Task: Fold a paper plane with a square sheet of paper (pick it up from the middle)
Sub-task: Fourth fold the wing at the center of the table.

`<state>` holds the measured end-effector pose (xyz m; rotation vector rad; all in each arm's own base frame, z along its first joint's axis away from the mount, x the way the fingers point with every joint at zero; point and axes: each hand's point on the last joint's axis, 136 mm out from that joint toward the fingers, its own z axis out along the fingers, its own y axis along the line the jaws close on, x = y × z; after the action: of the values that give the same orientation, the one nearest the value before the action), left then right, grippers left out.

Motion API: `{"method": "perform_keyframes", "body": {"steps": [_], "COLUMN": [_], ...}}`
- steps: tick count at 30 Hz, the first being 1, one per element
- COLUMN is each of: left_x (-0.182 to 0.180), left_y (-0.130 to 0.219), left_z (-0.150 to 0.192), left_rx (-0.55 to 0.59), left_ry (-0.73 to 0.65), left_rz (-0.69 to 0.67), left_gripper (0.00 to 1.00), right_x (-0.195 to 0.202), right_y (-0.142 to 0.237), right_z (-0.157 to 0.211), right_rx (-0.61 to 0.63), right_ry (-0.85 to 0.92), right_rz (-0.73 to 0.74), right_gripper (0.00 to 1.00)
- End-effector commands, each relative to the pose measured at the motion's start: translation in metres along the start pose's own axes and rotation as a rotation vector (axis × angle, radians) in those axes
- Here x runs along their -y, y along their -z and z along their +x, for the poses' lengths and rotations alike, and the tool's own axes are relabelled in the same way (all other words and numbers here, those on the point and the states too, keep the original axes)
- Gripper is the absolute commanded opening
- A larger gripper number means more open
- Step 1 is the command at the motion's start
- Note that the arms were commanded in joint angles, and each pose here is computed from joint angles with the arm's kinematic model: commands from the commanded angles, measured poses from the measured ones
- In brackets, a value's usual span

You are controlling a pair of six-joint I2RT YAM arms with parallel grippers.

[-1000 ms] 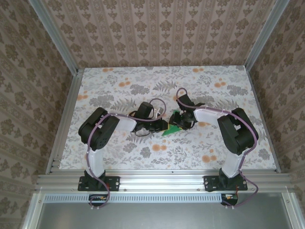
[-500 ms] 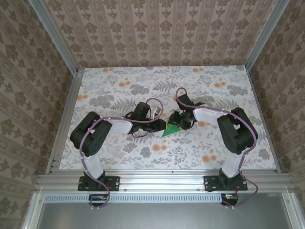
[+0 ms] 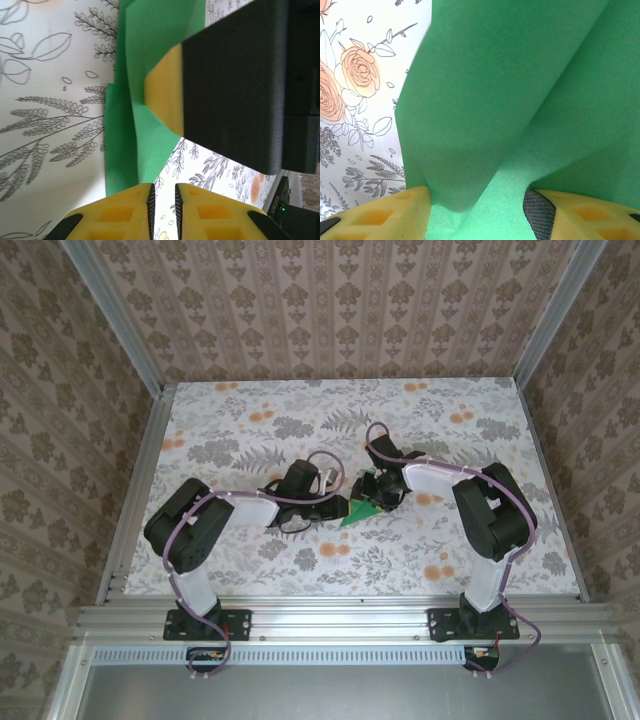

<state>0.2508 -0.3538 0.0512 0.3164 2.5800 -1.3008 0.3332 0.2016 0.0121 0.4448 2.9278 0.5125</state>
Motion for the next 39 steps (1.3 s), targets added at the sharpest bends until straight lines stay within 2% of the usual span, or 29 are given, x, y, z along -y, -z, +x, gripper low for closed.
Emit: {"method": "perform_keyframes", "body": {"steps": [1,6,14,39], "left_x": [0.007,0.01,-0.003,-0.026], "left_y": [-0.002,-0.007,-0.014,-0.018], "left_z": [0.0,0.005,0.013,0.021], "left_rx": [0.015,-0.007,-0.035,-0.044], "left_ry": [-0.015,-0.024,-0.002,0.008], "left_rz": [0.03,0.037,-0.001,-0.11], "left_gripper": [0.2,0.19,0.2,0.16], "right_x": [0.091,0.093,0.098,0.103], "right_y": [-0.033,-0.035,-0.04,-0.043], "right_z": [0.045,0.047,0.05,0.053], "right_rx": [-0.144,-0.153,-0.172,-0.179], "right_ry": [-0.056,-0.075,-0.109,-0.129], "right_rz": [0.344,0.36,0.378,0.398], "right_gripper": [0.6,0.6,0.61,0.61]}}
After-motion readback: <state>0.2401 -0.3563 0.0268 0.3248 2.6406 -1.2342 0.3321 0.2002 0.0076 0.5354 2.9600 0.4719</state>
